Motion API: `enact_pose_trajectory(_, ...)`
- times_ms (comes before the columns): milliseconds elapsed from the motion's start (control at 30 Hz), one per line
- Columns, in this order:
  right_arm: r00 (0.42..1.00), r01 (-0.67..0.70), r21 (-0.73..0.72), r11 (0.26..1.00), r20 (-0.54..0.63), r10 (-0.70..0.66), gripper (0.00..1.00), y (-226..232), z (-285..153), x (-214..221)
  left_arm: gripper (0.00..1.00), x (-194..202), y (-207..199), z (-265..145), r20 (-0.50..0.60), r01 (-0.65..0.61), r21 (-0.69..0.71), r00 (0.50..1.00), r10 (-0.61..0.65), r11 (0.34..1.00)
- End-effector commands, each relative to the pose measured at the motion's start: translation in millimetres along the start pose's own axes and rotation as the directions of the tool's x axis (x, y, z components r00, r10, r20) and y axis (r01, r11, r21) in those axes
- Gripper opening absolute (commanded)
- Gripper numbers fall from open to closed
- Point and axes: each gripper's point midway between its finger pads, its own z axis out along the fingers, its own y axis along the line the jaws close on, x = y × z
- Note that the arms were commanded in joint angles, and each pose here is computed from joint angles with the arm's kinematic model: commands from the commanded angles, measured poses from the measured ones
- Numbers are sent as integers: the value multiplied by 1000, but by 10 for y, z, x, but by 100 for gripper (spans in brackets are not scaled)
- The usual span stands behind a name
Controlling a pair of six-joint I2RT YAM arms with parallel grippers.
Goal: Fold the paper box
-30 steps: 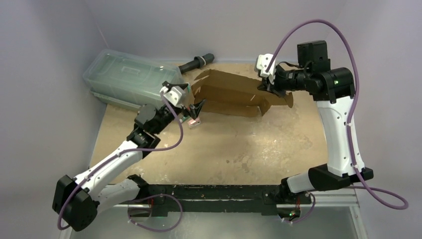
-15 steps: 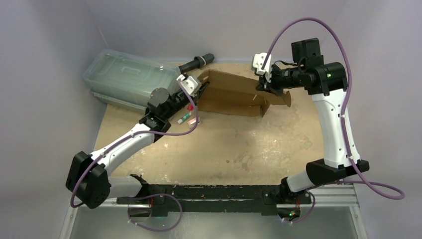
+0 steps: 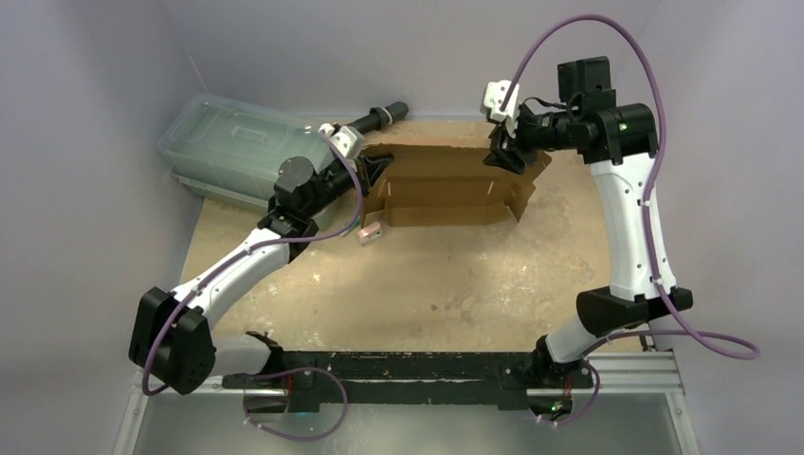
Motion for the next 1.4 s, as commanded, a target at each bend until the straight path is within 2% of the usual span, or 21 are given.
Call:
enact_pose_trajectory(0,999,-43,-36,998,1,44,49,-32,67,98,0,-412,-120,-81,120,90,70,988,-98,993)
enact_pose_trajectory(233,999,-5,-26,1000,-37,4,29,-197,201,228,0,-293,-138,-19,93,141,106,984,-151,984)
enact_pose_trajectory(300,1000,5,-20,1000,-30,-6,17,-239,206,201,0,-270,-135,11,89,156,115,982,-167,981)
enact_pose_trajectory(367,1000,10,-17,1000,-24,-10,1,-274,216,184,0,-243,-126,51,81,166,119,981,-176,979)
enact_pose_trajectory(500,1000,18,-4,1000,-13,-18,0,-346,188,188,0,-245,-46,92,81,188,102,977,-197,977)
enact_pose_trajectory(533,1000,22,12,1000,-12,-22,0,-384,140,193,3,-263,-27,86,85,193,102,976,-202,976)
enact_pose_trajectory(633,999,36,67,997,-20,-35,0,-511,-24,224,32,-288,63,14,92,205,64,973,-210,977)
enact_pose_trajectory(700,998,47,87,995,-41,-44,0,-543,-86,264,47,-300,134,-96,99,195,18,976,-195,981)
enact_pose_trajectory(867,997,32,55,998,-74,-28,0,-491,-14,413,60,-219,353,-622,127,165,-213,982,-140,963)
enact_pose_trajectory(1000,997,22,21,1000,-71,-21,0,-448,66,474,72,171,682,-1050,127,184,-464,982,-141,866)
enact_pose_trajectory(1100,996,33,38,999,-82,-30,0,-443,-18,464,72,284,764,-1067,88,155,-505,988,-129,849)
enact_pose_trajectory(1200,995,79,99,992,-60,-73,0,-431,-253,273,71,304,778,-977,68,145,-493,989,-128,858)
enact_pose_trajectory(1367,993,115,127,985,-32,-112,0,-275,-446,115,66,466,910,-963,21,104,-545,994,-111,832)
